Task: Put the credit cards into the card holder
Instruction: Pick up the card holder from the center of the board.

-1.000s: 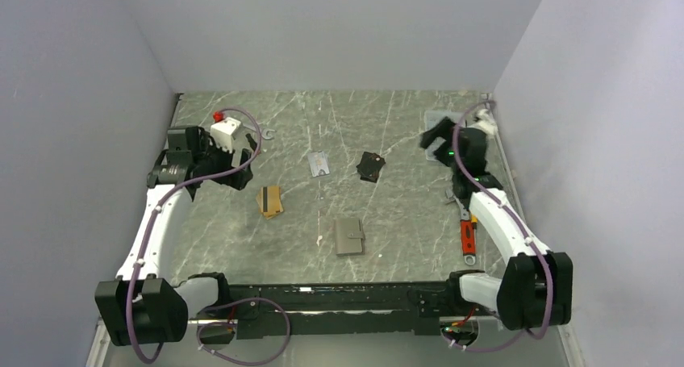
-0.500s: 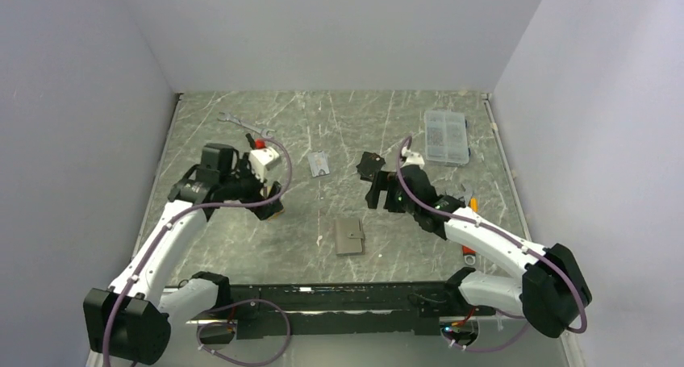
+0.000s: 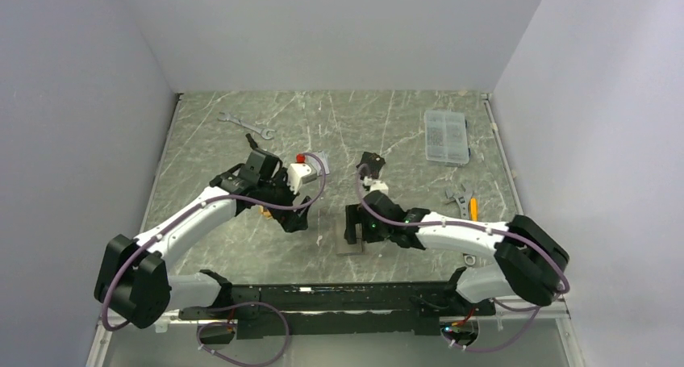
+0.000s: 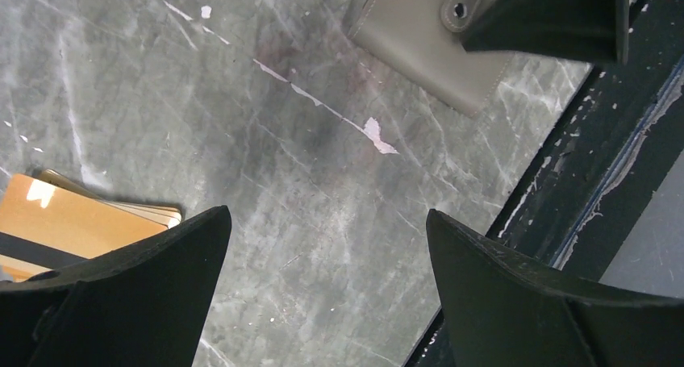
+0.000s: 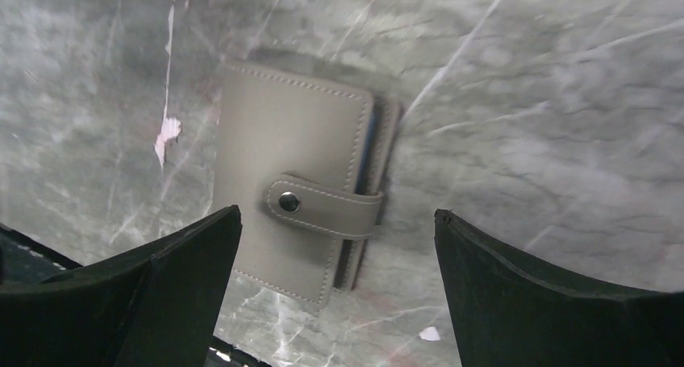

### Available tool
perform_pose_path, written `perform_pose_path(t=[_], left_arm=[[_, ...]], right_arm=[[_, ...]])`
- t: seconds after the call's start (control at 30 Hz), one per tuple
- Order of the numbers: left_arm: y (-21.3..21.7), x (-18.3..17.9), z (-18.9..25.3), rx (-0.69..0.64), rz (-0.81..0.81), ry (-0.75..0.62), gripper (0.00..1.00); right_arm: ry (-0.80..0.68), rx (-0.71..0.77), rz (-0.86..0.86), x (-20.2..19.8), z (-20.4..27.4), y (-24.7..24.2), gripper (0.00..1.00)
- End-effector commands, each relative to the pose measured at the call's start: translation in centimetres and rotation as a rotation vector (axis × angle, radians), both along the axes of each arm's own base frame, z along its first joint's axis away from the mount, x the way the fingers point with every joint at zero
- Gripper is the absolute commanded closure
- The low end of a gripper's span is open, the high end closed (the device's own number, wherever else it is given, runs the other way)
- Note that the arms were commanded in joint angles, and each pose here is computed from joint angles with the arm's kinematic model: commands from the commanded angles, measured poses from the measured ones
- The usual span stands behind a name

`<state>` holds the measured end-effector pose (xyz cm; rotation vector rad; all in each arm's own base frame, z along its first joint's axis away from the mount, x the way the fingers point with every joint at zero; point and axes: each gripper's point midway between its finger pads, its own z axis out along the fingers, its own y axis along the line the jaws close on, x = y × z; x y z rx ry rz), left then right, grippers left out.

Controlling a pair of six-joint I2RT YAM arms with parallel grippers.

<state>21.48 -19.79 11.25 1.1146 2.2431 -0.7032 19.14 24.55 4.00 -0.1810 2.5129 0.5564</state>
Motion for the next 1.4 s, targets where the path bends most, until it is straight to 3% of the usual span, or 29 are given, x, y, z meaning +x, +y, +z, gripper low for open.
perform_pose_path(t=[0.0, 0.2, 0.47, 0.7, 0.87, 1.37], left_arm=[[-0.7, 1.1, 0.2, -0.026, 0.036, -0.016, 0.02], [-1.2, 1.2, 0.0, -0.068, 0.050, -0.023, 0.02], [-2.7, 1.0, -1.2, -0.129, 0.021, 0.037, 0.02], [-4.5, 0.1, -1.0, -0.209, -0.003, 0.148, 0.02], [-5.4, 0.5, -0.6, -0.248, 0.019, 0.200, 0.02], [-7.0, -0.9, 1.1, -0.360, -0.016, 0.324, 0.02]], right_arm=[[-0.035, -0.026, -0.010, 0.3, 0.5, 2.3, 0.09], [0.009, -0.038, -0.013, -0.8, -1.0, 2.9, 0.18], [0.044, -0.021, -0.069, -1.4, -3.1, 2.1, 0.69], [0.004, 0.137, -0.039, -1.6, -1.3, 3.2, 0.94], [-0.083, 0.309, -0.005, -0.7, 3.2, 4.3, 0.96], [-0.202, 0.488, 0.039, 0.7, 10.0, 5.6, 1.00]])
